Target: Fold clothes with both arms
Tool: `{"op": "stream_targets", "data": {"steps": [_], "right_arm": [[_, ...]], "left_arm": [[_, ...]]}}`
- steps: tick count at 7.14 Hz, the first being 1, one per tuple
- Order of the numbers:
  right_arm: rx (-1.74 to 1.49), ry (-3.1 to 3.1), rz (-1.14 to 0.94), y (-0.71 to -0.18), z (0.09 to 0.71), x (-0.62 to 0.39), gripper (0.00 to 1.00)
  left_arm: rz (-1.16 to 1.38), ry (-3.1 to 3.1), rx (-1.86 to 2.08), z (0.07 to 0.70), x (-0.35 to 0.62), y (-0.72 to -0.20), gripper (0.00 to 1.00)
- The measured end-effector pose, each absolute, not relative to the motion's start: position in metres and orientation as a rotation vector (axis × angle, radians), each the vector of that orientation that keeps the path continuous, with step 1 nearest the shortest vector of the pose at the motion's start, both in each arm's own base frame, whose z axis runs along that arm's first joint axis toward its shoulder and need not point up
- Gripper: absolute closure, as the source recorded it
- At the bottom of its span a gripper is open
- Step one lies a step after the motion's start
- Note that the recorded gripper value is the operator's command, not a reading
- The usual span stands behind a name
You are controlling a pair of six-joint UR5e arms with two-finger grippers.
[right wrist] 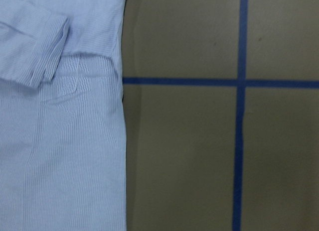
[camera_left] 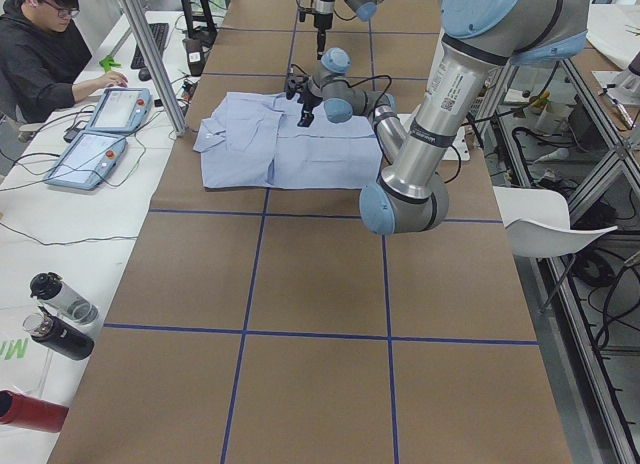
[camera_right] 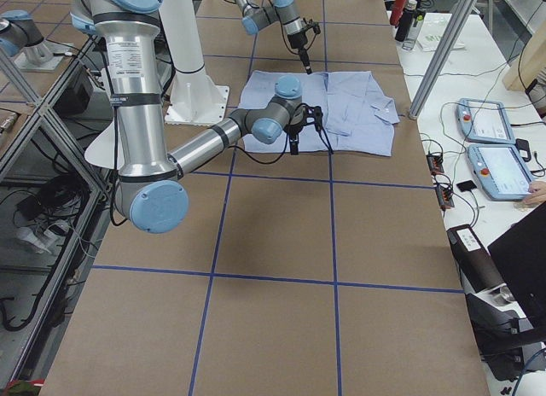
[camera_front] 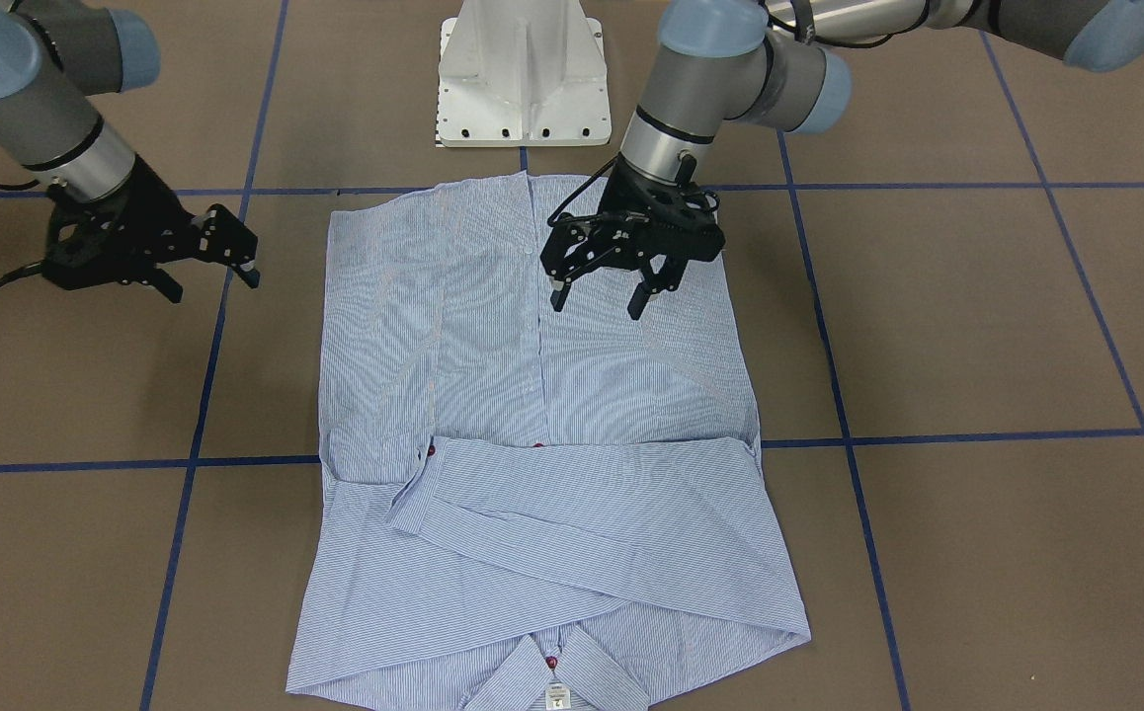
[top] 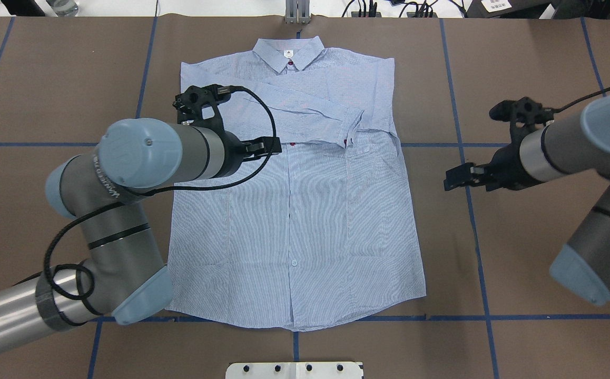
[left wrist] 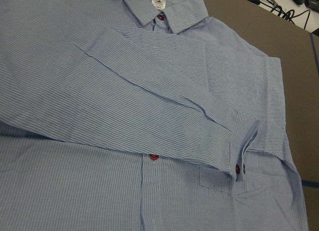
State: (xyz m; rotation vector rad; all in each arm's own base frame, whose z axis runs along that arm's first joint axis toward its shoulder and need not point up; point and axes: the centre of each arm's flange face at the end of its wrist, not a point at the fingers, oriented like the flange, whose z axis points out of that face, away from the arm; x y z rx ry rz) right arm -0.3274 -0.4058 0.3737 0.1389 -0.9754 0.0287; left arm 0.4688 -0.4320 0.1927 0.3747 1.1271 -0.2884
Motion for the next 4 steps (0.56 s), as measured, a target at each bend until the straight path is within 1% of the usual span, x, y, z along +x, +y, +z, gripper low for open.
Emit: {"op": "stream_targets", "data": {"steps": [2,3,4], "right_arm": [[0.118,-0.963,0.059,-0.336,0.366,-0.394,0.02],[0.113,-0.953,0.056,-0.314,0.366,-0.413,0.03],[0.097,-0.937,0.052,-0.299,0.368,-0.425,0.08]], "left_arm": [[-0.268,1.100,0.385,0.212,0.445,-0.420,0.01],[-0.265,1.095,0.385,0.216,0.443,-0.419,0.01],[-0.264,1.094,0.385,0.217,0.442,-0.418,0.01]]}}
